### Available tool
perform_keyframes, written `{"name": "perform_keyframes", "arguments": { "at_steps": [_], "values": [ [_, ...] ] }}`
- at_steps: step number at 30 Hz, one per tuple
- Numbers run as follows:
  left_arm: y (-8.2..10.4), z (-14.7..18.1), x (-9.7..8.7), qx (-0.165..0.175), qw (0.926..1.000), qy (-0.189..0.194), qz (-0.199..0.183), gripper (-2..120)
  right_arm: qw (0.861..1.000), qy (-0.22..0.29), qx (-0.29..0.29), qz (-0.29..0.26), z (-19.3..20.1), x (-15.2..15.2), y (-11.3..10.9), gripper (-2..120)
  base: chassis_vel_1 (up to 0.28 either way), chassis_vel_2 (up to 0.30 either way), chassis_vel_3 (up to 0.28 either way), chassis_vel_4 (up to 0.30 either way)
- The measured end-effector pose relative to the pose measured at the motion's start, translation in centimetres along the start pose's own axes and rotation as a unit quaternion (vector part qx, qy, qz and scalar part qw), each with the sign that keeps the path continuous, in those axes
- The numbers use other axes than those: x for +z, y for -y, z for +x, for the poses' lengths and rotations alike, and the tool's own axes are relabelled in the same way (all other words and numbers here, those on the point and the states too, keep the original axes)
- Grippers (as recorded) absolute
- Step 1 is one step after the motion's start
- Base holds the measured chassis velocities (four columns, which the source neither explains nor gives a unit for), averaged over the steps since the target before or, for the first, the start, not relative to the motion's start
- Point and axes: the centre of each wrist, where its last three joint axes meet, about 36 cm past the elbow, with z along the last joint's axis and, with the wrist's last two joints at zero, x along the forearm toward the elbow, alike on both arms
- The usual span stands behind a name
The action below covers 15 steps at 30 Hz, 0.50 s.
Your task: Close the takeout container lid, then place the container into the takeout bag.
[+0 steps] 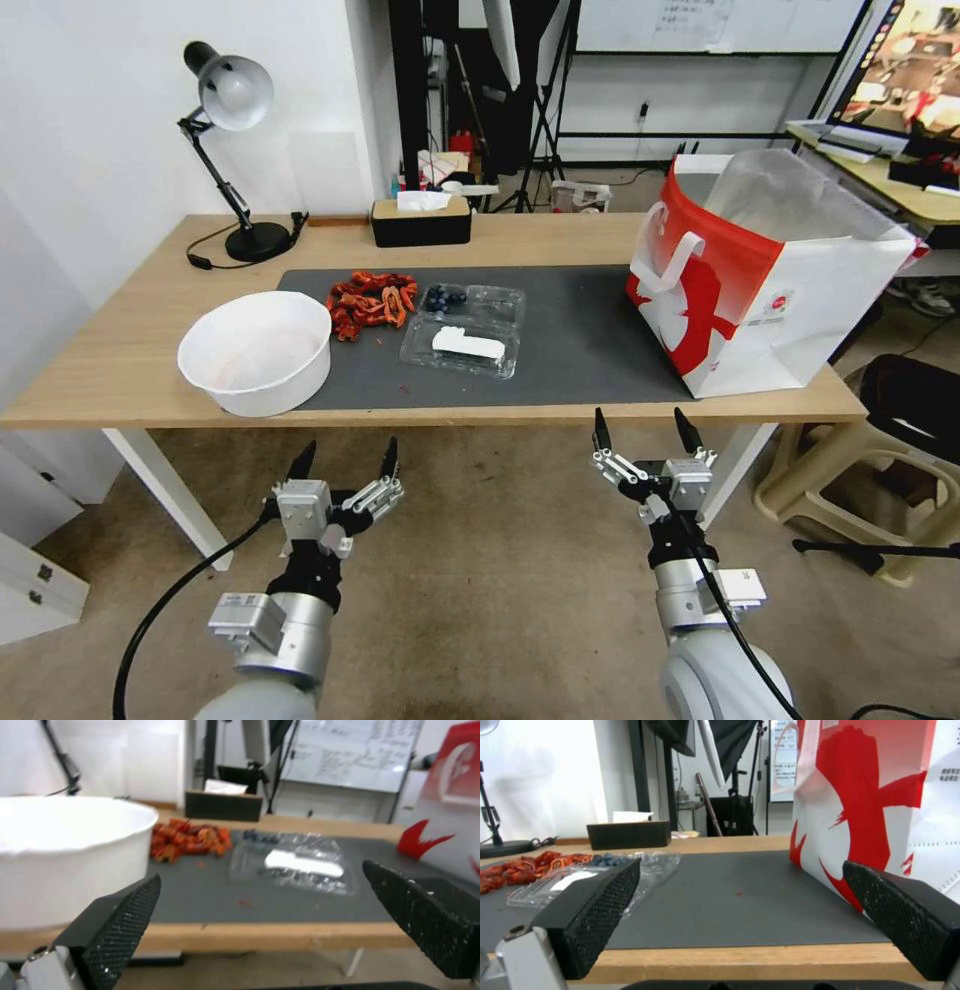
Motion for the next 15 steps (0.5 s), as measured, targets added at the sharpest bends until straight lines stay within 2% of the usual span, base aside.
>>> {"name": "perform_keyframes", "arguments": {
  "at_steps": [2, 4, 5, 7, 9, 15],
  "values": [
    [-0.5, -0.6, -0.1, 0.013, 0.9999, 0.006, 0.002, 100, 1.000, 0.000, -0.002, 0.000, 0.0, 0.0, 0.0, 100, 0.000, 0.000, 0.000, 0.000],
    [-1.9, -1.5, -0.4, 0.032, 0.9993, 0.018, 0.004, 100, 1.000, -0.002, -0.016, -0.002, -0.4, 0.1, -0.3, 100, 0.000, 0.000, 0.000, 0.000],
    [-1.9, -1.5, -0.4, 0.032, 0.9993, 0.018, 0.004, 100, 1.000, -0.002, -0.016, -0.002, -0.4, 0.1, -0.3, 100, 0.000, 0.000, 0.000, 0.000],
    [-3.5, -2.6, -1.0, 0.048, 0.9983, 0.033, 0.000, 100, 0.999, -0.007, -0.033, -0.004, -0.6, 0.5, -0.7, 100, 0.000, 0.000, 0.000, 0.000],
    [-3.8, -3.0, -1.1, 0.055, 0.9979, 0.035, 0.001, 100, 0.999, -0.008, -0.036, -0.005, -0.5, 0.6, -0.7, 100, 0.000, 0.000, 0.000, 0.000],
    [-6.2, -6.7, -2.9, 0.105, 0.9931, 0.049, -0.016, 100, 0.999, -0.015, -0.050, -0.009, -0.5, 0.8, -1.0, 100, 0.000, 0.000, 0.000, 0.000]
  ]
}}
